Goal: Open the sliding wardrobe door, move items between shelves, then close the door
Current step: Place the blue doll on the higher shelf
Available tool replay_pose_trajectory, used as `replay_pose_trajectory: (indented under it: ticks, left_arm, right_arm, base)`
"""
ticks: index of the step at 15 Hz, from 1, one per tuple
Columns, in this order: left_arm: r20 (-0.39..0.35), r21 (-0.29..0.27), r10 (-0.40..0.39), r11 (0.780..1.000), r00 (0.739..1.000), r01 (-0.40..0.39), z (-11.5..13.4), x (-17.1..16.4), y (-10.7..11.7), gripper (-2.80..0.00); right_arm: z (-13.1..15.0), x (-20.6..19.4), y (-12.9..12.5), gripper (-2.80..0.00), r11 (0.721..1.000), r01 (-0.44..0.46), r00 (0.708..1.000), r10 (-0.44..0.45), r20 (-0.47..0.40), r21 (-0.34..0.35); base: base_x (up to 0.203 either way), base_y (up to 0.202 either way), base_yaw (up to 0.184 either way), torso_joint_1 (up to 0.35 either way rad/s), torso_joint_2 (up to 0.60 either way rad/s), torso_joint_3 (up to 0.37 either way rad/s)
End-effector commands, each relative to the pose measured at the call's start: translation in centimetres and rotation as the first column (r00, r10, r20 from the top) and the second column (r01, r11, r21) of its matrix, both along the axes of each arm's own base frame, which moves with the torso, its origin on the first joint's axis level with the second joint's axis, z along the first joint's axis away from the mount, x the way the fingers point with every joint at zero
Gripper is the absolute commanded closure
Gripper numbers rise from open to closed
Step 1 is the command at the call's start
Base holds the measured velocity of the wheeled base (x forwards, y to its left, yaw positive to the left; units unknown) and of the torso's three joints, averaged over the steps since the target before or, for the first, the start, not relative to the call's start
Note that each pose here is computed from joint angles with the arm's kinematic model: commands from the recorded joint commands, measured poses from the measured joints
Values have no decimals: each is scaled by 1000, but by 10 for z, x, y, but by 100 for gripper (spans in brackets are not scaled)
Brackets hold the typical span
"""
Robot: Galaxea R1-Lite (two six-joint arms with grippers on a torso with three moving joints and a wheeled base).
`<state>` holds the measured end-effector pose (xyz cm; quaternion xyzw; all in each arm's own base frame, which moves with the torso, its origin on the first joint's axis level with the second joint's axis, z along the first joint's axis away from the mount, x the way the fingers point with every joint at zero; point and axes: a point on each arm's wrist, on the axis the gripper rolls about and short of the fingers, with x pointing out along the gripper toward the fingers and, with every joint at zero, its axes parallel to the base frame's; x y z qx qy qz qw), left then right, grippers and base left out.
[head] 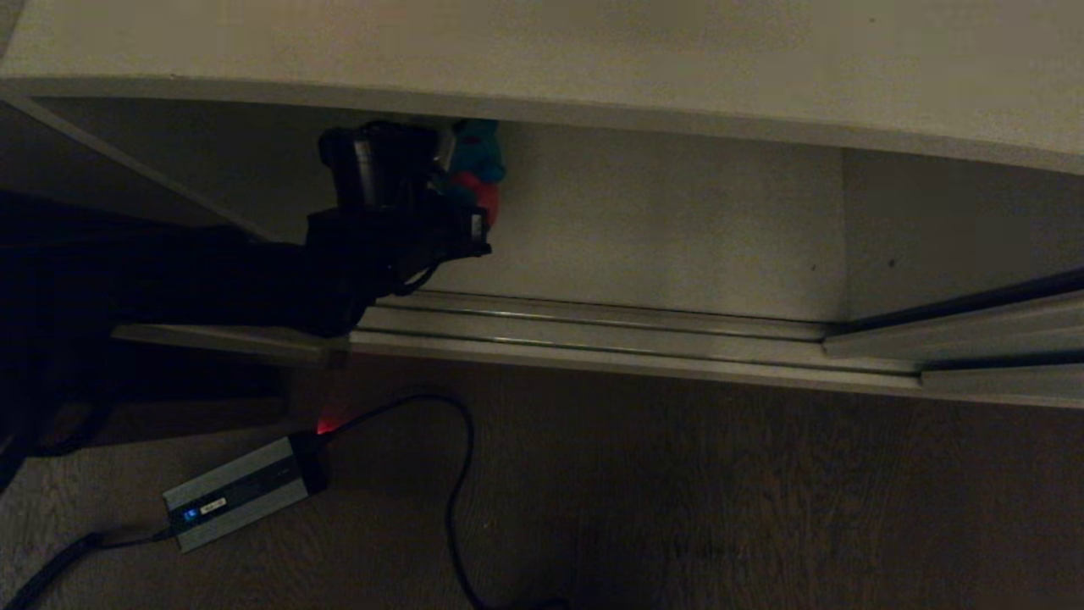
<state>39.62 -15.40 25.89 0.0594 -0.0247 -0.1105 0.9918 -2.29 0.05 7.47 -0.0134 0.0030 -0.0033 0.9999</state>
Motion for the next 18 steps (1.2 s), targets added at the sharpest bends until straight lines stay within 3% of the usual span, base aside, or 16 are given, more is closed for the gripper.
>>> replay_pose_trajectory:
  ticks: [1, 7, 10, 16, 18]
  left_arm:
    - [9, -4, 3, 1000, 1000, -3, 6, -6, 3, 0]
    - [21, 3, -10, 1000, 1000, 10, 9, -5, 2, 0]
    - [-7, 13, -6, 1000, 1000, 7, 3, -7, 1, 0]
    - [-122, 50, -14, 999, 992, 20, 15, -56, 18, 0]
    - [-124, 47, -41, 998, 991, 47, 24, -84, 23, 0]
  right_arm:
    - [-1, 0, 0, 0, 1000, 0, 1000, 0, -5, -1]
    - [-1, 0, 0, 0, 1000, 0, 1000, 0, -5, -1]
    - [-1, 0, 0, 0, 1000, 0, 1000, 0, -6, -1]
    - [-1, 0, 0, 0, 1000, 0, 1000, 0, -5, -1]
    - [-1, 0, 0, 0, 1000, 0, 1000, 0, -5, -1]
  base:
    - [0, 0, 0, 0, 0, 0]
    - [-183, 0, 0, 1, 3, 2]
    - [-94, 0, -4, 1, -1, 0]
    - [0, 0, 0, 0, 0, 0]
    - [0, 0, 0, 0, 0, 0]
